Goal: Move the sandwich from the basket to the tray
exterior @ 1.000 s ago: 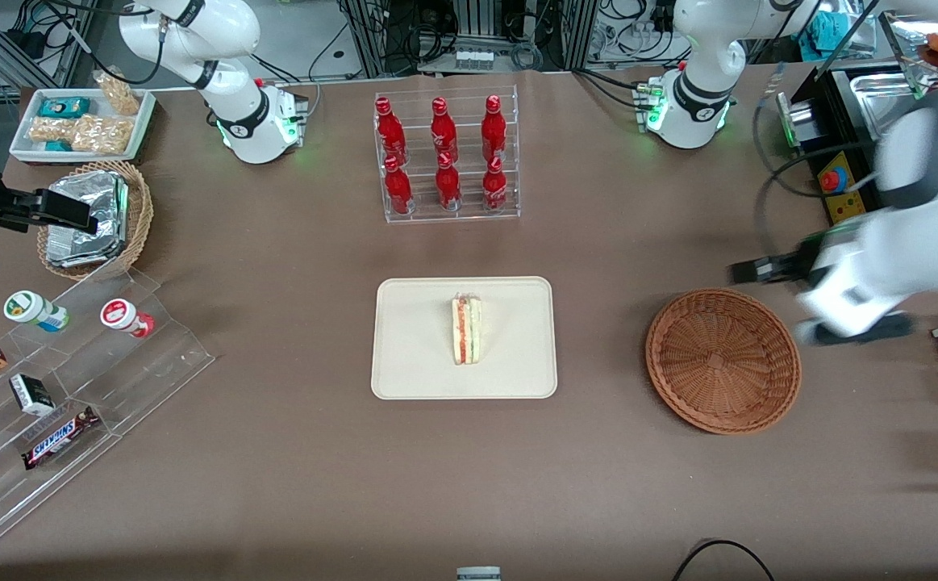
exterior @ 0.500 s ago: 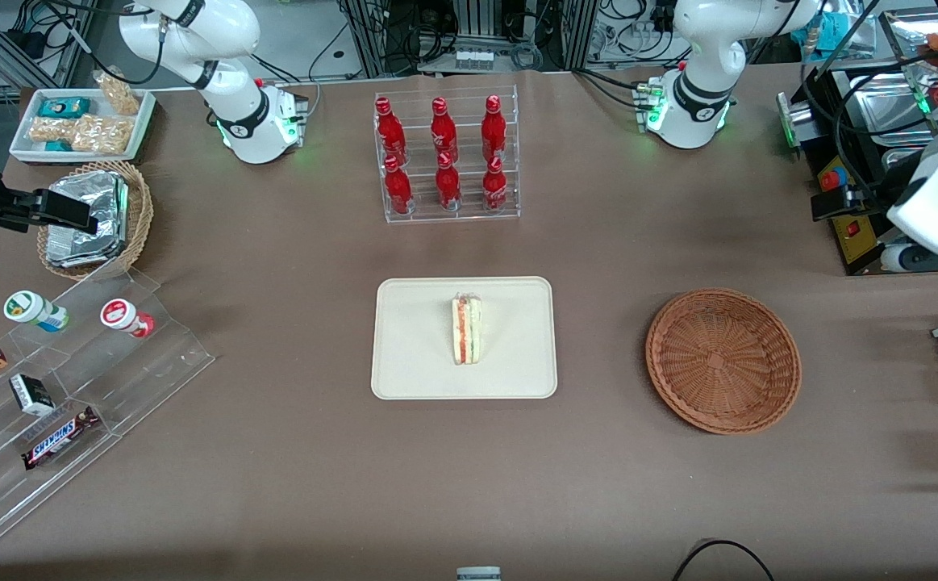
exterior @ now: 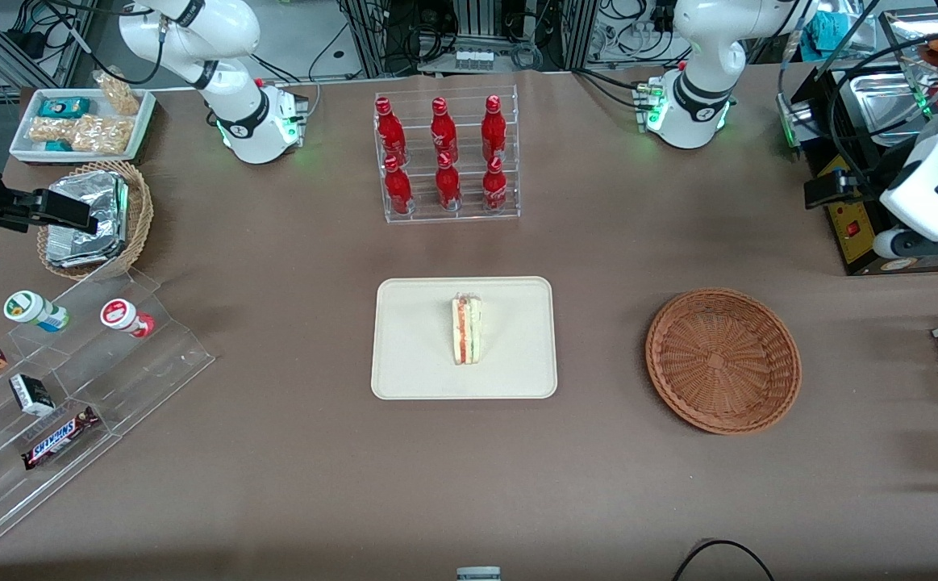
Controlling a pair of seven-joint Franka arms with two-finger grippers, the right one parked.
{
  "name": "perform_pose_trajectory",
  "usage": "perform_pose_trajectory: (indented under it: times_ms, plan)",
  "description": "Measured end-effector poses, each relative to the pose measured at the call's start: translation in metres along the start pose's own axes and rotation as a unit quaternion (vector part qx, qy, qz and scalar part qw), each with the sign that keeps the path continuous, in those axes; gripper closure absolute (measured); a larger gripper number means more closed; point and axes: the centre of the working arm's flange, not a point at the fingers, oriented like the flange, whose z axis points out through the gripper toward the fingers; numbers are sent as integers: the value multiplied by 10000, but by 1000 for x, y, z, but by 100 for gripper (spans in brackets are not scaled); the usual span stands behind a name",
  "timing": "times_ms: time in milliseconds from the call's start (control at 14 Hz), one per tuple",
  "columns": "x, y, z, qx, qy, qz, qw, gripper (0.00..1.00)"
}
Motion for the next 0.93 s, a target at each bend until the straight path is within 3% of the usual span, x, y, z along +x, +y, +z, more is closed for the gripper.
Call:
perform_pose_trajectory:
  times_ms: [143,571,929]
  plan:
    - [-1,1,3,-21,20,-10,10000,0]
    - [-35,4,3,-48,441,-272,9986,0]
    - [-35,3,7,-75,749,-311,9967,0]
